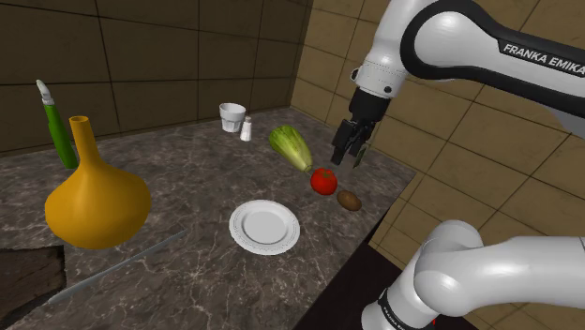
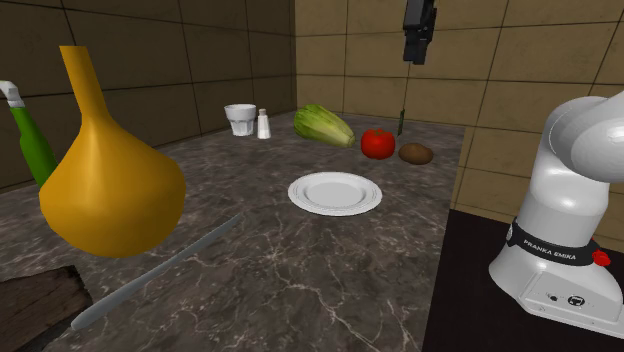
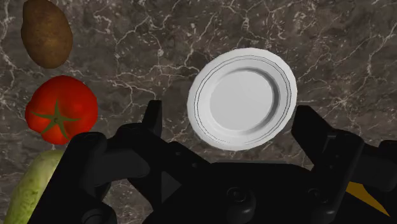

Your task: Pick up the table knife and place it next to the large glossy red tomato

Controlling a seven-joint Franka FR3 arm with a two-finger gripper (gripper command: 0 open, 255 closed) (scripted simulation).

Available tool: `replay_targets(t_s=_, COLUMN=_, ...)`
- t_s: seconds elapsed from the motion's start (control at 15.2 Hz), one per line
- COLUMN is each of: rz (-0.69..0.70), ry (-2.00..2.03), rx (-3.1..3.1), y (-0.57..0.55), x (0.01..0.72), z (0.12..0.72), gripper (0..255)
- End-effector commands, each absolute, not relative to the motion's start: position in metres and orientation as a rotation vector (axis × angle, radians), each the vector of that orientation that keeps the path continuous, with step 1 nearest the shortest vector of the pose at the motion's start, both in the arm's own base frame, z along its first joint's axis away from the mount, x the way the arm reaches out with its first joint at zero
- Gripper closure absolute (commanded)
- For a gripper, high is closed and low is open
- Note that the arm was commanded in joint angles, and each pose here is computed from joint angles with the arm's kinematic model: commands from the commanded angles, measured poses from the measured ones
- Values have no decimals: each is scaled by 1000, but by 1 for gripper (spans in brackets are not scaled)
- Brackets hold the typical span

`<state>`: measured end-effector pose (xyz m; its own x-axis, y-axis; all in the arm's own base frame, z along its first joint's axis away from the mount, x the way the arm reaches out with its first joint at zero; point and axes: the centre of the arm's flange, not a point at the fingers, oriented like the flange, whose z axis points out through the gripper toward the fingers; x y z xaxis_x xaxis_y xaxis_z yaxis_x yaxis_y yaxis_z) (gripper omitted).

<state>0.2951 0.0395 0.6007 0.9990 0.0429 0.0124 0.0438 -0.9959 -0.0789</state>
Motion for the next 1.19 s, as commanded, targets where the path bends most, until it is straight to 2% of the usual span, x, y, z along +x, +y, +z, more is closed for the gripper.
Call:
replay_targets(t_s=0.0, rz=-16, ry=-66, rx=-3062, y=39, x=295, z=601, gripper=0)
replay_targets(t_s=1.12, rz=104, ry=948, rx=-2753, y=206, x=328, z=490, gripper=0)
